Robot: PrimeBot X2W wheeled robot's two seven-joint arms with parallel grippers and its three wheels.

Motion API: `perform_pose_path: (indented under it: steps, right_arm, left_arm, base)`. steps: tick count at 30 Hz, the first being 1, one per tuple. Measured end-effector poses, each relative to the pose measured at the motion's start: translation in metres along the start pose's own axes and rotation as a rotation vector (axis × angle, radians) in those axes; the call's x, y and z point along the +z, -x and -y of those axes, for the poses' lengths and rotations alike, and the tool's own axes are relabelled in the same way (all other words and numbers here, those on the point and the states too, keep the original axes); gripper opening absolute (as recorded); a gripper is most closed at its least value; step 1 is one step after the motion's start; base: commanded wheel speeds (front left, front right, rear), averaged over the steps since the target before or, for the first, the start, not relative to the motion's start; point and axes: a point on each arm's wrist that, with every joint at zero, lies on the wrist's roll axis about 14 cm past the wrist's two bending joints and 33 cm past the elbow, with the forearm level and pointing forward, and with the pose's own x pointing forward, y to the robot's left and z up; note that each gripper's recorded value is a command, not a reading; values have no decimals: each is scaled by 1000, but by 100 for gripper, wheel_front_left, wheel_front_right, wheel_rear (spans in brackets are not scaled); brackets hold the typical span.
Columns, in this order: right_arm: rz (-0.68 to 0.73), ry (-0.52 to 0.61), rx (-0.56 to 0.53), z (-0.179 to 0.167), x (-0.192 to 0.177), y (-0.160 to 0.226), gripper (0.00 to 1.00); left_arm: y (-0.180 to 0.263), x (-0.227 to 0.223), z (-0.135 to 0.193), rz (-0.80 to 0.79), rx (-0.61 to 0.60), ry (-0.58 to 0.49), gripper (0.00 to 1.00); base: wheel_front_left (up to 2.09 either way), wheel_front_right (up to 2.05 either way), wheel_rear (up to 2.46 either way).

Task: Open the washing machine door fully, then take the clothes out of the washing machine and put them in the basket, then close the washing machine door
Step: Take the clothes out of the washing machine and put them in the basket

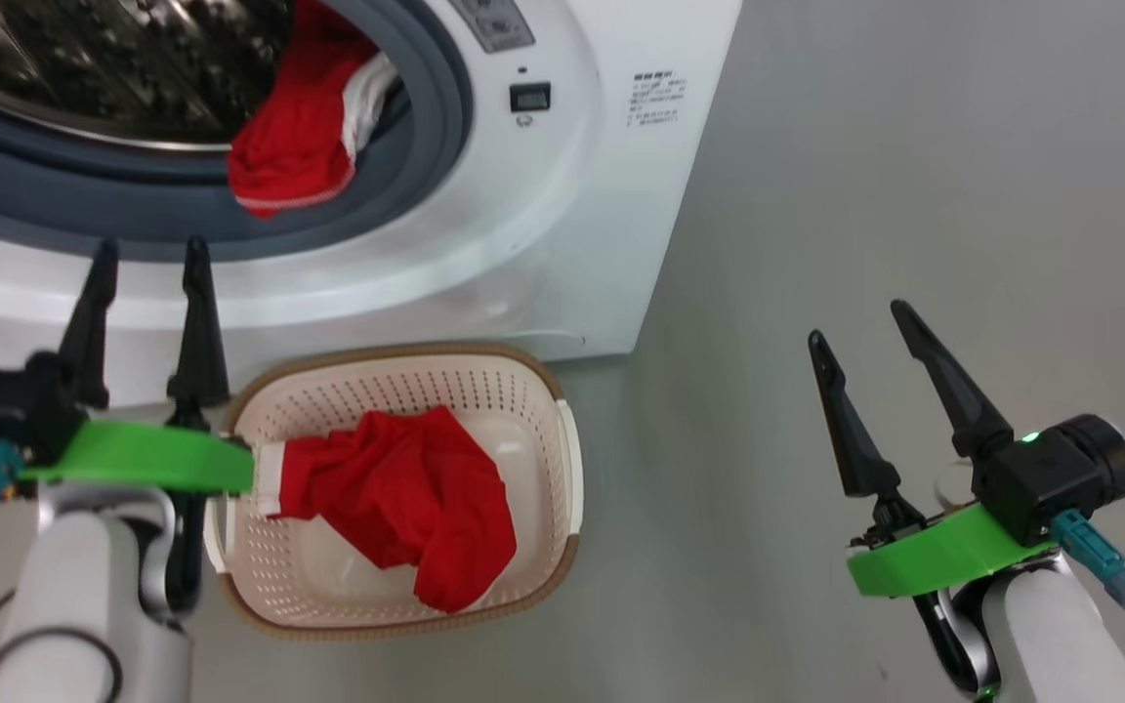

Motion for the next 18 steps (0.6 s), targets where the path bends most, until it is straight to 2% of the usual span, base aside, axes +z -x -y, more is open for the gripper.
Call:
perform_pose_path:
  steps: [5, 18]
  right_arm:
    - [-35, 4, -7, 6, -18, -9, 100]
    - [-111, 11, -25, 19, -55, -22, 100]
  left_arm:
    - [-33, -14, 4, -18, -12, 26, 100]
    - [-103, -46, 8, -80, -46, 11, 100]
  base:
    - [0, 0, 0]
    - [0, 0, 0]
